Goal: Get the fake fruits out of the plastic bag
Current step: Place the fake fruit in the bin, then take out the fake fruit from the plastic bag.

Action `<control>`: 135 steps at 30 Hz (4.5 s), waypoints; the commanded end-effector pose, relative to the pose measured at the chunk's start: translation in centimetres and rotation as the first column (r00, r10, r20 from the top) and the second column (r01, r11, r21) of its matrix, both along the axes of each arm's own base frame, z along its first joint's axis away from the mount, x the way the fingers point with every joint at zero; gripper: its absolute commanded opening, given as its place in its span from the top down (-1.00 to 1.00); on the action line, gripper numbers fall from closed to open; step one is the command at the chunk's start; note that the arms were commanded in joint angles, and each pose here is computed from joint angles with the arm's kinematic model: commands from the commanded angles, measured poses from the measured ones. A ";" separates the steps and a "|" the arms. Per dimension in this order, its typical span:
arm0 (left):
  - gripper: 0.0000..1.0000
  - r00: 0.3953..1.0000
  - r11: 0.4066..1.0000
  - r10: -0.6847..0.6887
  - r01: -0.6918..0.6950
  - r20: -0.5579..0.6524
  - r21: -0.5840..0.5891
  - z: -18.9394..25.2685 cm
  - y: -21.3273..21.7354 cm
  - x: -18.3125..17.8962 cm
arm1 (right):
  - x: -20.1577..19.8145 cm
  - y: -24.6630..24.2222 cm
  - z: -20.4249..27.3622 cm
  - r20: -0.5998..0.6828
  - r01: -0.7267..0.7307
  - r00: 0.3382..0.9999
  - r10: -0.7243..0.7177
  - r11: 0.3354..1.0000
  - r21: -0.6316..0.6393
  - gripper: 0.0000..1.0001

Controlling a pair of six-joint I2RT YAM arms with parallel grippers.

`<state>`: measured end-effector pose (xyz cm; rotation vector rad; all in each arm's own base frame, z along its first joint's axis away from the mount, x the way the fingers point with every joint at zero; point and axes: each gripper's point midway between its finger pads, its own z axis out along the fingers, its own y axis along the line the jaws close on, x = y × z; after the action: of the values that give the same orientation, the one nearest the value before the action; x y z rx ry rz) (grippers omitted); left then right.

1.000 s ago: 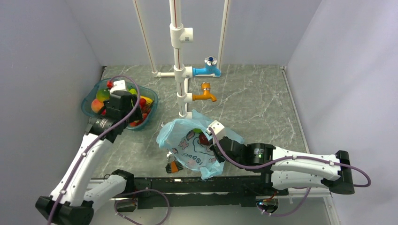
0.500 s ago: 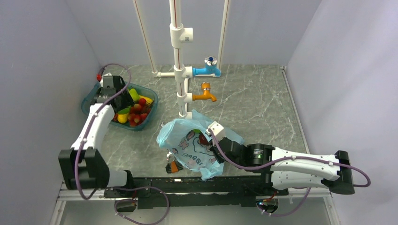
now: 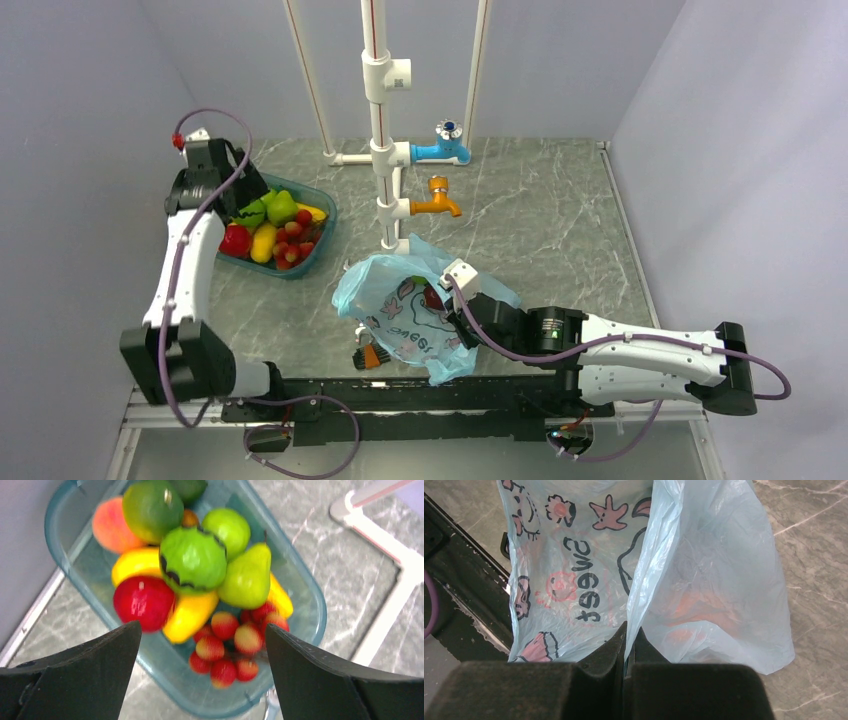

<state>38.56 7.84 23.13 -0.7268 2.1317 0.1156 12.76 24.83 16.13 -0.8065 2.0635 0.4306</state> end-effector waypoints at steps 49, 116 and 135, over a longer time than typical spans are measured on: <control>-0.70 0.313 0.315 -0.749 0.944 0.583 -0.102 8.6 -28.5 -23.3 | -0.6 2.0 4.4 -0.038 0.014 0.999 -0.007 0.980 0.200 1.00; -0.40 0.547 0.469 -0.753 0.836 0.365 -0.285 -9.7 -39.3 -25.5 | -10.2 -5.1 -6.9 -0.568 0.099 0.820 -0.071 0.995 0.018 -0.99; -0.06 0.409 0.399 -0.881 0.912 0.239 -0.091 -9.8 -43.6 -25.8 | -5.1 -3.3 -2.2 -0.348 0.277 0.920 -0.181 0.927 0.251 0.95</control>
<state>12.71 -34.04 10.82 0.3478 2.1718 -0.7992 6.01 19.85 9.65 -0.3966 2.4159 0.6721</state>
